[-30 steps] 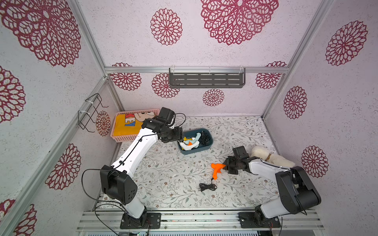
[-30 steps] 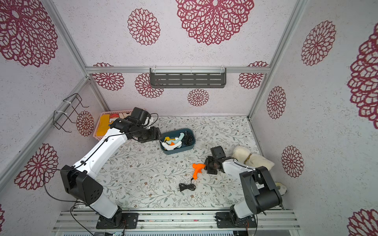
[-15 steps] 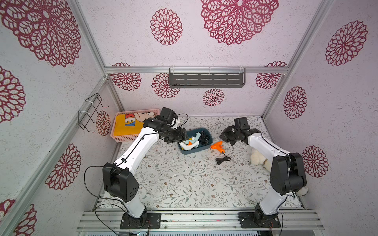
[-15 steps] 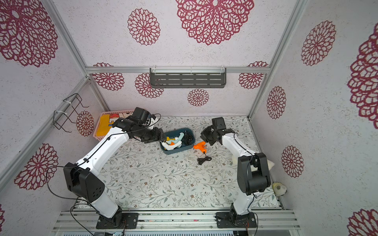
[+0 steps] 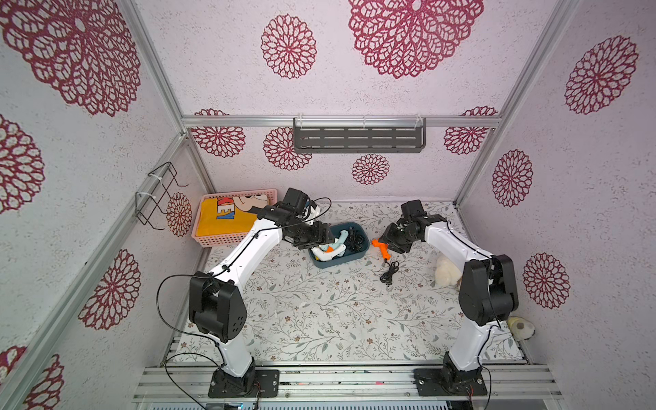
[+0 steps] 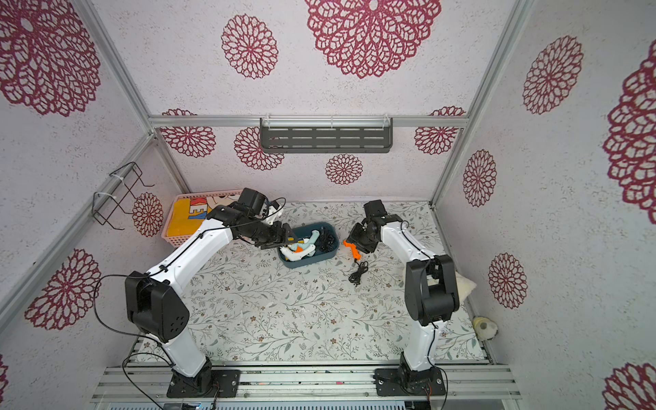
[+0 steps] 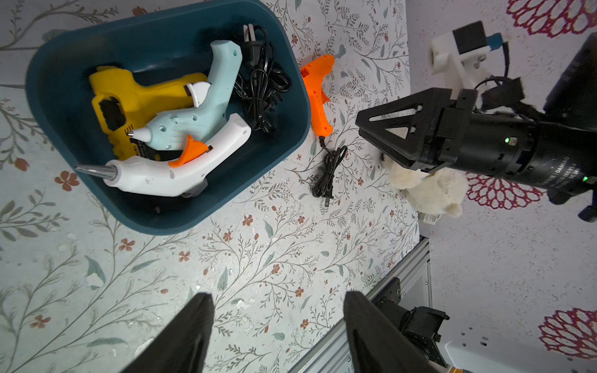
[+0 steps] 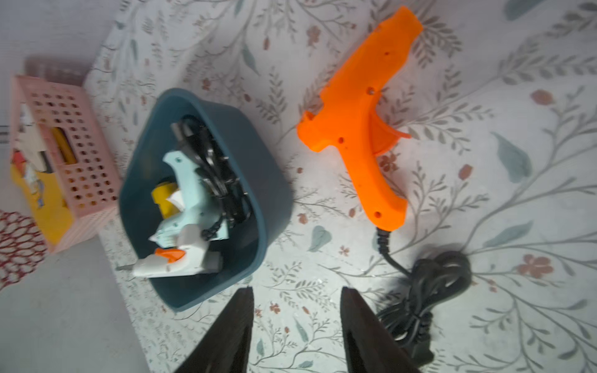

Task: Put the hot melt glue gun into the storage box
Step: Pick up the hot melt adhesive gun from the center of the board.

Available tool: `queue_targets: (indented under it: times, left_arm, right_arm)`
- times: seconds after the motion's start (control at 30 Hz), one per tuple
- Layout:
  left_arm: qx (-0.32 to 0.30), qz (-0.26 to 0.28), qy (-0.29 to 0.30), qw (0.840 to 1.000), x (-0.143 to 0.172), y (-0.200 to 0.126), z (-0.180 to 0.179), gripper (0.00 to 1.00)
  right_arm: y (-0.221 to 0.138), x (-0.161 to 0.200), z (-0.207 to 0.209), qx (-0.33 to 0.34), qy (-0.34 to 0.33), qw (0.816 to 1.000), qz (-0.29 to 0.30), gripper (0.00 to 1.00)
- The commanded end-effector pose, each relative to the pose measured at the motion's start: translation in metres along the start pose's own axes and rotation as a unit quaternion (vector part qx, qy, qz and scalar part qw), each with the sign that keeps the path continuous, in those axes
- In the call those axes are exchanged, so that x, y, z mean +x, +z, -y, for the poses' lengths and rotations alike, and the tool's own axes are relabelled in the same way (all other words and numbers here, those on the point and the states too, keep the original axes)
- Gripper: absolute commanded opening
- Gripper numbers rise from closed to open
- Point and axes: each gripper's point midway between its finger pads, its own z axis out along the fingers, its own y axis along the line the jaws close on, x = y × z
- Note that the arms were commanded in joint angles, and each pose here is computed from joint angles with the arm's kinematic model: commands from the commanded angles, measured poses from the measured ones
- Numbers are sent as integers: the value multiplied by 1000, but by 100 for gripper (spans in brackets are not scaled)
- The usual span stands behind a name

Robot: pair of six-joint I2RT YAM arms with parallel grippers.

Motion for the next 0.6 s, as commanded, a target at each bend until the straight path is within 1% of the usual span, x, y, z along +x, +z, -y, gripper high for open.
queue_targets:
  times: [0.0,0.17,0.33,0.57]
  left_arm:
    - [11,15,12,1000,-11,-4,12,70]
    - [3,13,13,1000,-9,-7,10,70]
    - [-1,15,11,1000,-8,-10,9,70]
    - [-4,15,10,1000,-8,-11,8,70]
  right_arm:
    - [13,-4,14,65,-32,997,-5,51]
    - [39,-3,20,126,-86,988,-29,54]
    - [49,-19,29,179,-119,977,-15,55]
    - [56,-25,29,214,-158,964,-13,55]
